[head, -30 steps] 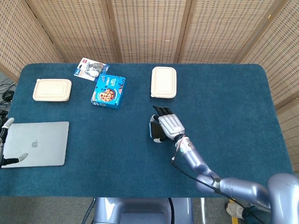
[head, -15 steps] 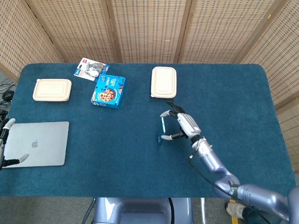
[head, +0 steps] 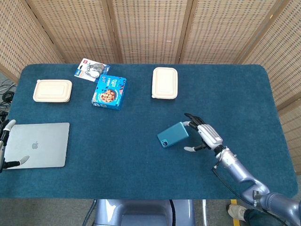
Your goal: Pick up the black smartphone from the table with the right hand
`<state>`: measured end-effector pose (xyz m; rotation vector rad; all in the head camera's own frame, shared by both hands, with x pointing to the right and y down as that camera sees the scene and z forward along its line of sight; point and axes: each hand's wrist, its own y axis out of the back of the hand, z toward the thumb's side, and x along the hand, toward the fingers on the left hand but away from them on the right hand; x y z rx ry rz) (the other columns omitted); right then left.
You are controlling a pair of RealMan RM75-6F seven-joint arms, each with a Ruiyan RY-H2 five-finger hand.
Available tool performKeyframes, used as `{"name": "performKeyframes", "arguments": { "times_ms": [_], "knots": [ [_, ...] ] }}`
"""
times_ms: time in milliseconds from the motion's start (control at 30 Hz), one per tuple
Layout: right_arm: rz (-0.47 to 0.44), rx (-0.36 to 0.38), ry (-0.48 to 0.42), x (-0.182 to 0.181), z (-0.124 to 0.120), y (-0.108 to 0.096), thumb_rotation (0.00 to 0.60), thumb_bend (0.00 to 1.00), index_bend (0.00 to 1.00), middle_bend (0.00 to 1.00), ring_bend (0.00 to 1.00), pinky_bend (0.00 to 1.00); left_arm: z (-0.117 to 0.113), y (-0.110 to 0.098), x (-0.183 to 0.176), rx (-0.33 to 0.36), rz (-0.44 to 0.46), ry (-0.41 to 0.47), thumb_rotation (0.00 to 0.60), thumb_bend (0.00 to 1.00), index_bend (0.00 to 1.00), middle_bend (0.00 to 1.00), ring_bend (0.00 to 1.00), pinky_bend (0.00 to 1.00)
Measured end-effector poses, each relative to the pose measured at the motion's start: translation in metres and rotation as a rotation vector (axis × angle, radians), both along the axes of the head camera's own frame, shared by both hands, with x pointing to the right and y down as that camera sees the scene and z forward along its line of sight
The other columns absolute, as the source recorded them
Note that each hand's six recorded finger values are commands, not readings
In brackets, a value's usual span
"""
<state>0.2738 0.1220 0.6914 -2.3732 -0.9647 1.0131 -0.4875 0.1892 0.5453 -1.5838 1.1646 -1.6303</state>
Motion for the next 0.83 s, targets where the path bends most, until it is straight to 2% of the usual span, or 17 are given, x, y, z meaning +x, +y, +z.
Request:
{"name": "performKeyframes", "arguments": {
  "times_ms": [267, 500, 667, 833],
  "knots": [
    [-0.031, 0.1, 0.037, 0.032, -0.031, -0.003, 0.6, 0.0, 0.0, 0.0, 0.0, 0.0, -0.005, 0.001, 0.004, 0.017, 0.012, 0.008, 0.6, 0.0, 0.0, 0.0, 0.0, 0.0],
    [-0.049, 0.244, 0.129, 0.057, -0.079, -0.004, 0.6, 0.0, 0.0, 0.0, 0.0, 0.0, -0.012, 0.004, 0.007, 0.033, 0.028, 0.027, 0.6, 0.0, 0.0, 0.0, 0.0, 0.0],
    [-0.052, 0.313, 0.228, 0.077, -0.109, 0.013, 0.6, 0.0, 0.0, 0.0, 0.0, 0.0, -0.016, 0.007, 0.011, 0.044, 0.053, 0.035, 0.6, 0.0, 0.0, 0.0, 0.0, 0.0],
    [-0.031, 0.346, 0.332, 0.094, -0.128, 0.048, 0.6, 0.0, 0.0, 0.0, 0.0, 0.0, -0.018, 0.013, 0.017, 0.052, 0.086, 0.033, 0.6, 0.0, 0.0, 0.0, 0.0, 0.0]
  ]
}}
